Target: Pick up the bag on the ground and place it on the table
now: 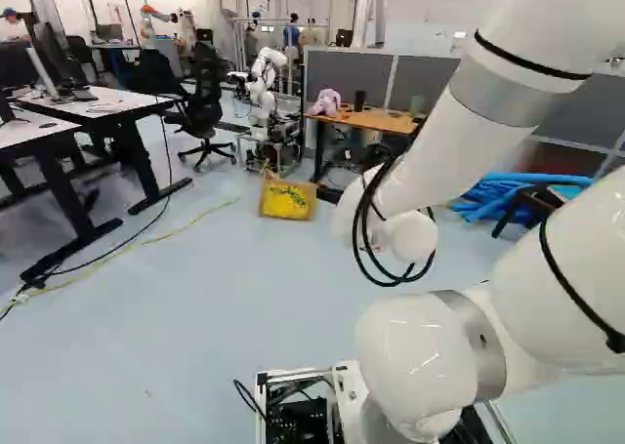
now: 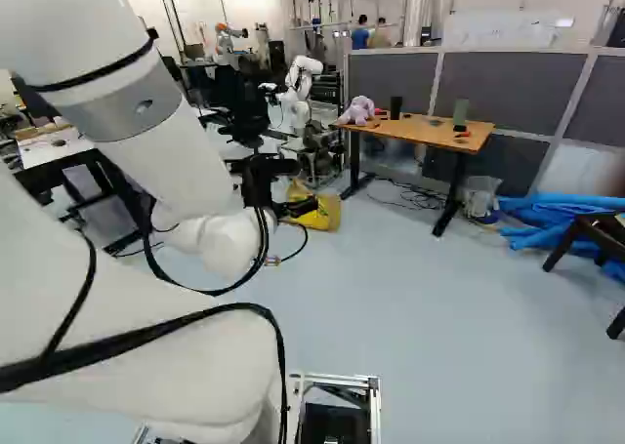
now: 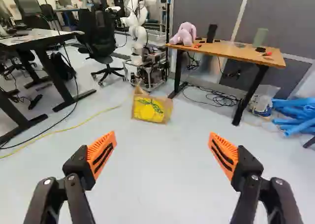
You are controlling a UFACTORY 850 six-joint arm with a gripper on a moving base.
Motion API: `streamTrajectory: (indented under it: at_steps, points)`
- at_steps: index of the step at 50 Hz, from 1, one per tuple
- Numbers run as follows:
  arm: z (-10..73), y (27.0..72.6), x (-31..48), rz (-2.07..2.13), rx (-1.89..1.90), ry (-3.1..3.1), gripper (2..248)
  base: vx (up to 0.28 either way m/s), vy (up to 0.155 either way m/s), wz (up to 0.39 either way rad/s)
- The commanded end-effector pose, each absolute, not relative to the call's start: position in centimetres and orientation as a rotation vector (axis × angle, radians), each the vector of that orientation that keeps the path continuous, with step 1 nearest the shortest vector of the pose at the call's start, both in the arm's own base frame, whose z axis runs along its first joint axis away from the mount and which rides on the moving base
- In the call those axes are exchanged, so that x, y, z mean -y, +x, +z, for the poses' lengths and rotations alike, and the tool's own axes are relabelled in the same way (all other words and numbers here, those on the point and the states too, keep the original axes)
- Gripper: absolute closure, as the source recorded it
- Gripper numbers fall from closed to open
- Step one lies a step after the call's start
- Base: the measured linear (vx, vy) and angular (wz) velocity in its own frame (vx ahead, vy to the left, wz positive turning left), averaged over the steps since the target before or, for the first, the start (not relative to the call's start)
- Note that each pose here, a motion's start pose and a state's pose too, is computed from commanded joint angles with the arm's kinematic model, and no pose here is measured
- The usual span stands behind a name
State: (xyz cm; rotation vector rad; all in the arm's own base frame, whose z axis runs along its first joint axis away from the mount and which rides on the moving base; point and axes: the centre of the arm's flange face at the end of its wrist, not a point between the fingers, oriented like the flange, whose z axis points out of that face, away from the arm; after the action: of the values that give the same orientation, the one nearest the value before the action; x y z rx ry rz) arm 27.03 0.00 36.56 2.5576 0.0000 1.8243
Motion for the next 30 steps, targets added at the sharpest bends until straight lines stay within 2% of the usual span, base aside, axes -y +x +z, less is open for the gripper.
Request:
streamTrajectory:
  at_steps: [30]
  points:
    - [36.56,27.03,0.00,1.824,0.000,2.558,3,0.003,0.000,0.000]
